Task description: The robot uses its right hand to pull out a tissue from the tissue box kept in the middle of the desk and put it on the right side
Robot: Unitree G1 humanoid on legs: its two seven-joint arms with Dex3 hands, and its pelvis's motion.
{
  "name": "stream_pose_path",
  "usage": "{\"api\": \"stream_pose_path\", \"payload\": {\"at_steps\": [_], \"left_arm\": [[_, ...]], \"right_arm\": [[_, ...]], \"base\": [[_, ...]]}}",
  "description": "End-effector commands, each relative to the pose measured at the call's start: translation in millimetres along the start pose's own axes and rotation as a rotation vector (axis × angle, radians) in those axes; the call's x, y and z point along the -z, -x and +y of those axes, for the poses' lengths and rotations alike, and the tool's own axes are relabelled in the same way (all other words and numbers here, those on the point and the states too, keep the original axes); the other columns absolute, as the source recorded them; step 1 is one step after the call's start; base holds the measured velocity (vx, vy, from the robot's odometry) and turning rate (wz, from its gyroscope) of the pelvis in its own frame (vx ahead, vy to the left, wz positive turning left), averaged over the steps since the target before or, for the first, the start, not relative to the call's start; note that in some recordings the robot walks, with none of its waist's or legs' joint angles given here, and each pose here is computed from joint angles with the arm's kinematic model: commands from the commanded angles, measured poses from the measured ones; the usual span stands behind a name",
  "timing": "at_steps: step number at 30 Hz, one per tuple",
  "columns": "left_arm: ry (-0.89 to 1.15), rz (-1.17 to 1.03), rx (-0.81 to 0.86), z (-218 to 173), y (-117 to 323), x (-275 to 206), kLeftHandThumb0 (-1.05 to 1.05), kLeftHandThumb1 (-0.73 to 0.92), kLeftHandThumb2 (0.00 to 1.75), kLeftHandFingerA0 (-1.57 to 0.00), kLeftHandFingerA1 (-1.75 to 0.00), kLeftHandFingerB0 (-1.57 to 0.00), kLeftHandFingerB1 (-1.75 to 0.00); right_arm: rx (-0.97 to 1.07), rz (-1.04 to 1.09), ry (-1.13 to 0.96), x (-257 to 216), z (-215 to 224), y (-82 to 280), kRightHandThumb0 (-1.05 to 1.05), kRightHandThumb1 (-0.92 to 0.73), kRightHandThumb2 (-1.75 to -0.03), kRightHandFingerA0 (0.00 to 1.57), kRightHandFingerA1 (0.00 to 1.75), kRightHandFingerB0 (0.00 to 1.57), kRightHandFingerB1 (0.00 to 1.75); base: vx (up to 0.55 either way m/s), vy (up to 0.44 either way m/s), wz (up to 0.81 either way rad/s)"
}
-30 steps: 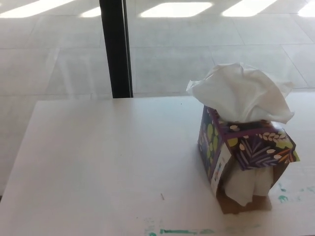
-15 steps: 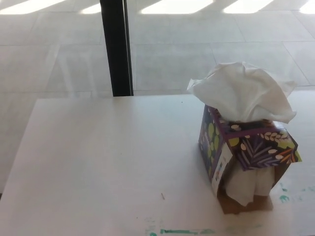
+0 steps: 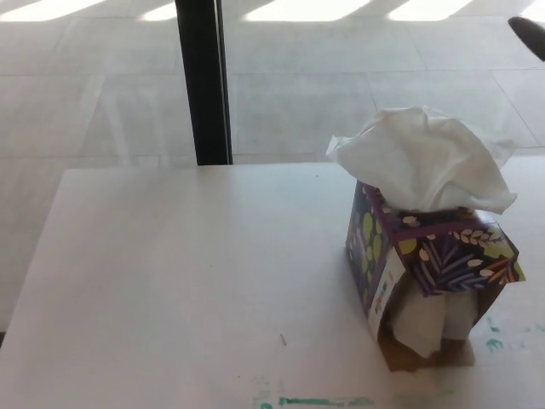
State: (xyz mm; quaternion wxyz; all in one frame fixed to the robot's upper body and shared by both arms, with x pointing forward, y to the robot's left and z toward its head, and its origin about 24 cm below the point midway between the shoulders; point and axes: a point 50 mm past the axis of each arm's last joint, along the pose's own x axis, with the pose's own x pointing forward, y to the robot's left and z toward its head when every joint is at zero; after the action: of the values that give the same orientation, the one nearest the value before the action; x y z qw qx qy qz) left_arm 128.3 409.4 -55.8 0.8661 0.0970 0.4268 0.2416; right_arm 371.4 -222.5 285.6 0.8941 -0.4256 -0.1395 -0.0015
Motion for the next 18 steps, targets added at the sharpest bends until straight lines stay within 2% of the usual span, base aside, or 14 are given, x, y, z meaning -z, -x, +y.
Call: {"api": "stream_pose_path", "payload": {"at_steps": [1,4,5,6,11,13,14,17,18], "left_arm": [[-0.026,-0.006,-0.02,14,4,0,-0.83,0.92,0.72,-0.69,-0.61,-0.45,-0.47],[-0.024,-0.01,-0.018,14,4,0,-0.82,0.92,0.71,-0.7,-0.61,-0.45,-0.48],[-0.033,-0.013,-0.018,14,4,-1,-0.83,0.92,0.72,-0.7,-0.6,-0.45,-0.48],[-0.031,-0.01,-0.017,14,3,-1,-0.82,0.92,0.71,-0.7,-0.6,-0.44,-0.47],[-0.026,-0.013,-0.018,14,3,-2,-0.83,0.92,0.71,-0.7,-0.6,-0.44,-0.47],[-0.025,-0.014,-0.018,14,3,-2,-0.83,0.92,0.69,-0.7,-0.59,-0.43,-0.46],[-0.023,-0.013,-0.019,14,3,-2,-0.82,0.92,0.71,-0.71,-0.6,-0.43,-0.47],[-0.028,-0.011,-0.023,15,3,-1,-0.82,0.92,0.71,-0.72,-0.59,-0.43,-0.47],[-0.027,-0.008,-0.025,15,3,-2,-0.83,0.92,0.71,-0.71,-0.58,-0.43,-0.46]], "right_arm": [[-0.204,0.08,0.196,11,15,-10,-1.0,-0.77,-1.13,0.01,0.17,0.11,0.08],[-0.254,0.09,0.25,15,22,-12,-1.02,-0.78,-1.17,0.0,0.12,0.03,0.06],[-0.277,0.093,0.264,17,25,-12,-0.95,-0.9,-0.71,0.0,0.07,0.0,0.25],[-0.336,0.099,0.3,19,31,-11,-1.05,-0.81,-1.2,0.0,0.09,0.0,0.05],[-0.428,0.121,0.318,19,45,-12,-1.05,-0.79,-1.19,0.0,0.11,0.01,0.07],[-0.433,0.116,0.311,21,47,-11,-1.01,-0.78,-1.18,0.0,0.16,0.12,0.11],[-0.437,0.112,0.303,22,48,-10,-0.95,-0.75,-1.17,0.01,0.22,0.11,0.16],[-0.452,0.106,0.304,24,51,-8,-0.96,-0.75,-1.17,0.0,0.23,0.1,0.18],[-0.457,0.103,0.304,24,52,-7,-0.93,-0.92,-0.69,0.0,0.31,0.05,0.29]], "base": [[0.0,0.0,0.0],[0.0,0.0,0.0],[0.0,0.0,0.0],[0.0,0.0,0.0],[0.0,0.0,0.0],[0.0,0.0,0.0],[0.0,0.0,0.0],[0.0,0.0,0.0],[0.0,0.0,0.0]]}}
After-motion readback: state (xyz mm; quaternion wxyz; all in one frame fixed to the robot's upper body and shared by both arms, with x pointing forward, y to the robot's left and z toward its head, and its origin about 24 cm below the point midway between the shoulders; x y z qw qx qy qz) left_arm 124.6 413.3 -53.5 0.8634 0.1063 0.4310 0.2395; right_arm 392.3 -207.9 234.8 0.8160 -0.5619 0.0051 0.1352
